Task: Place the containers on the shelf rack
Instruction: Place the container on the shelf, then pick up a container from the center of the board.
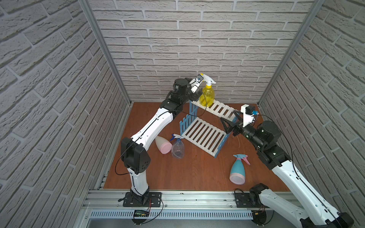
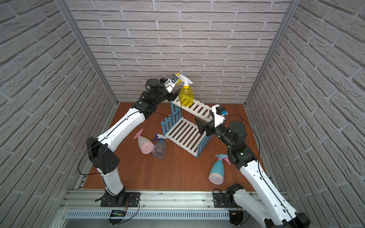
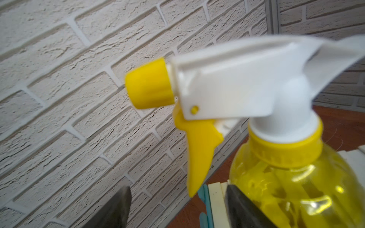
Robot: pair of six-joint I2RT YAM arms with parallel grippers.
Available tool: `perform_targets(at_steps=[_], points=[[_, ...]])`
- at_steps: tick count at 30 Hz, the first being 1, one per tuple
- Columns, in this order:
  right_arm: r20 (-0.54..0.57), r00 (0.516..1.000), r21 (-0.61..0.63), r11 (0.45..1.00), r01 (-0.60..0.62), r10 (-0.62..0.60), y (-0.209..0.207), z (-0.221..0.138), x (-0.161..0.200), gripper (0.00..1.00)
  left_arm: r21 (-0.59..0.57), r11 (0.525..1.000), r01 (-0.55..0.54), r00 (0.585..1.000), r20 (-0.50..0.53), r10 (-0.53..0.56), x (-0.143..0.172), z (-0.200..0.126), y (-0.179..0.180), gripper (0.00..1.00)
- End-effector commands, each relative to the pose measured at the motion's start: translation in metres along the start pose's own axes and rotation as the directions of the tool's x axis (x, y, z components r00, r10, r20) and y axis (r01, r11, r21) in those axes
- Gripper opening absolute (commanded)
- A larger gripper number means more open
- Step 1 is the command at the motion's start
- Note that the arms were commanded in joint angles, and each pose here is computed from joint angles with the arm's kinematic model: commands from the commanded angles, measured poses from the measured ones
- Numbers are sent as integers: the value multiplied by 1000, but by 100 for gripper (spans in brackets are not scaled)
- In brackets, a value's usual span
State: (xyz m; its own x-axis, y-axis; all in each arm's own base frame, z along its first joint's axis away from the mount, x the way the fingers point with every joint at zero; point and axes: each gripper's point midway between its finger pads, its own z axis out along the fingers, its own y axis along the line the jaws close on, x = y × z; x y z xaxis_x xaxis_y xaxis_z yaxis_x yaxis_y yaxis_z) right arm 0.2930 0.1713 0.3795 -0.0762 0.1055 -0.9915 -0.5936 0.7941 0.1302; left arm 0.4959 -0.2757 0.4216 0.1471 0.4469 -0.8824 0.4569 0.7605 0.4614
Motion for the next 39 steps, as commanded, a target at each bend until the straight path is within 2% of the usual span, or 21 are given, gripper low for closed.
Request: perform_targets(at_steps=[1,5,9,13,18,21,27,33,37,39], points=[[29,1000,8,1000,4,-4,2,-8,-11,99,-67,997,33,997,66,-29,-26,-25,22,82],[14,1000,41,999,-17,17,-2,-14,-11,99,-80,995,65,997,56,-61,-24,-45,25,84],[-63,994,148,986,-76,86,-16,-25,-4,99,-77,987,143,990,23,-142,-11,-82,22,90],[-183,963,312,941,-135,199,-36,-47,23,99,-143,958,250,963,-69,-261,35,-128,18,98],[-301,885,468,864,-187,355,-47,-86,66,99,-211,908,362,883,-235,-407,114,-177,5,98],[-327,819,571,790,-226,471,-53,-109,97,99,-241,877,417,823,-309,-476,146,-200,0,98],[-374,617,745,621,-244,692,-52,-150,170,99,-249,820,516,722,-389,-573,181,-237,-10,98],[-377,450,842,502,-197,809,-46,-176,226,99,-175,784,596,699,-366,-614,194,-244,-28,98],[-406,327,866,474,-159,853,-37,-180,261,99,-156,759,632,685,-346,-642,196,-241,-32,98],[-412,292,869,468,-158,863,-34,-178,273,99,-152,763,629,687,-350,-637,195,-241,-32,98]])
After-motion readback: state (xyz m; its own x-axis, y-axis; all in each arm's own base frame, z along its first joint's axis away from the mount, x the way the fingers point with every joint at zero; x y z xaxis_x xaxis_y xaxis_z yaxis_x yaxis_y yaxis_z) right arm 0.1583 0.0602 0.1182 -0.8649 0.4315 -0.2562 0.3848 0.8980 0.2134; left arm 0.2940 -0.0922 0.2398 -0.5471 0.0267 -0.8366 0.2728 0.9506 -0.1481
